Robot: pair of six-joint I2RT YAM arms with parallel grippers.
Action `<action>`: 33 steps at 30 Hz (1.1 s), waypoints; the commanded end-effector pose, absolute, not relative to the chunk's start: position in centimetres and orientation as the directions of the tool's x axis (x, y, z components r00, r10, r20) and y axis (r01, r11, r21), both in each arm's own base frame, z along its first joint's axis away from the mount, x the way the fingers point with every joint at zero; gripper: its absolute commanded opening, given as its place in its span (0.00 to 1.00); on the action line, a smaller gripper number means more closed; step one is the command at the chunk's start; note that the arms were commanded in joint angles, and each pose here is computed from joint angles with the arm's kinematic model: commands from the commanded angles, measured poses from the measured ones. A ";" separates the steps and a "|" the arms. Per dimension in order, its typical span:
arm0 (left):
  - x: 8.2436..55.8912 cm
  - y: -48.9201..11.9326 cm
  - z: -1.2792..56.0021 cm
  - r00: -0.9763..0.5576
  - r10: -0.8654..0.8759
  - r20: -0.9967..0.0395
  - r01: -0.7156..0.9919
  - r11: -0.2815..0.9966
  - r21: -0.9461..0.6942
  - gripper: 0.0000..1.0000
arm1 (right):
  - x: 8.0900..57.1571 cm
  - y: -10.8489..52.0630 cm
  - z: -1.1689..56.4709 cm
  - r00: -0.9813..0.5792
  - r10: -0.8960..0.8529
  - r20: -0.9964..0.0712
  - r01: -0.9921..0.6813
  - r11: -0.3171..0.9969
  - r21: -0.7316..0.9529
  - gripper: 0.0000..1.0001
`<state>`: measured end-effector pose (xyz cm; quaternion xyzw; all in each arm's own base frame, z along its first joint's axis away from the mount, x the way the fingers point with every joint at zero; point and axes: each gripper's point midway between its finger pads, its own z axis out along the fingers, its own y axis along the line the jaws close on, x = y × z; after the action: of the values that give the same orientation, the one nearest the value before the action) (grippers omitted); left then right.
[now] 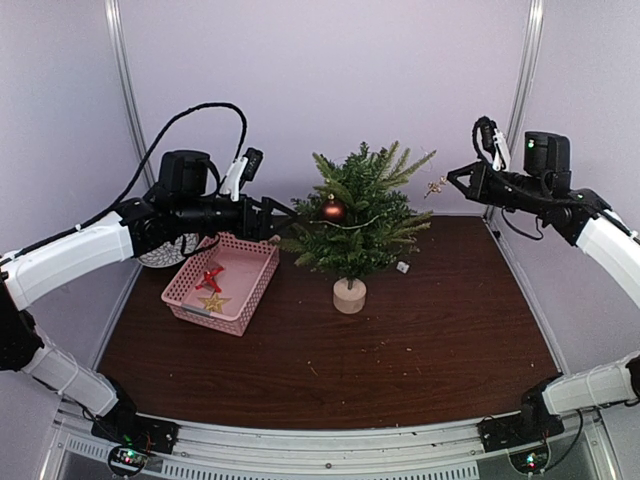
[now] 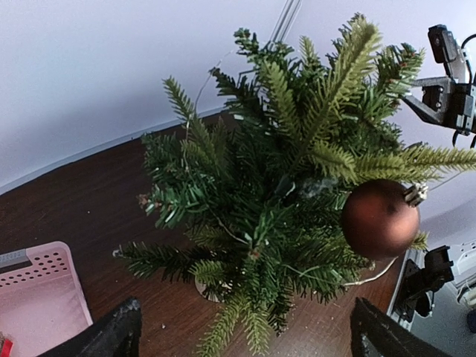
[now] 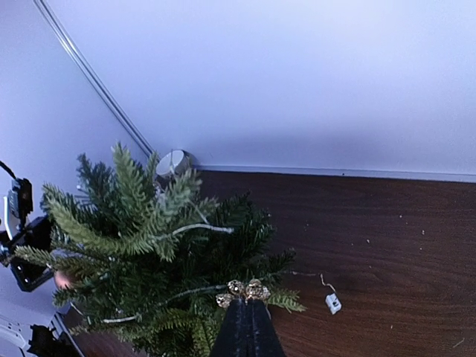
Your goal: Decorate the small christmas tree
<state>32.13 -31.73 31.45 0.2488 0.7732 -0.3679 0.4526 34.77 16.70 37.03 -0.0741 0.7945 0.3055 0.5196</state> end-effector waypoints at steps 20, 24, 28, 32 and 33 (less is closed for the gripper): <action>33.1 -31.8 33.6 -0.411 0.015 -0.911 0.736 0.596 -0.322 0.98 | 39.8 20.5 33.5 -0.513 0.305 -0.802 -0.422 0.724 0.546 0.00; 33.2 -31.8 33.6 -0.414 0.012 -0.910 0.734 0.595 -0.326 0.98 | 39.7 20.9 33.0 -0.538 0.281 -0.795 -0.420 0.728 0.542 0.00; 33.2 -31.8 33.4 -0.418 0.015 -0.908 0.734 0.595 -0.328 0.98 | 39.3 21.3 32.6 -0.569 0.248 -0.784 -0.425 0.728 0.539 0.00; 33.2 -31.8 33.3 -0.421 0.014 -0.907 0.734 0.593 -0.331 0.98 | 38.9 21.5 31.8 -0.596 0.219 -0.773 -0.418 0.737 0.531 0.00; 33.2 -31.8 33.2 -0.424 0.016 -0.906 0.733 0.593 -0.333 0.98 | 38.9 21.6 31.6 -0.602 0.214 -0.769 -0.415 0.739 0.531 0.00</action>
<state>32.58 -31.60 31.12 0.2460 0.7760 -0.3660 0.4510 39.38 20.92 31.34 -0.0434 0.8161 0.3569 0.4525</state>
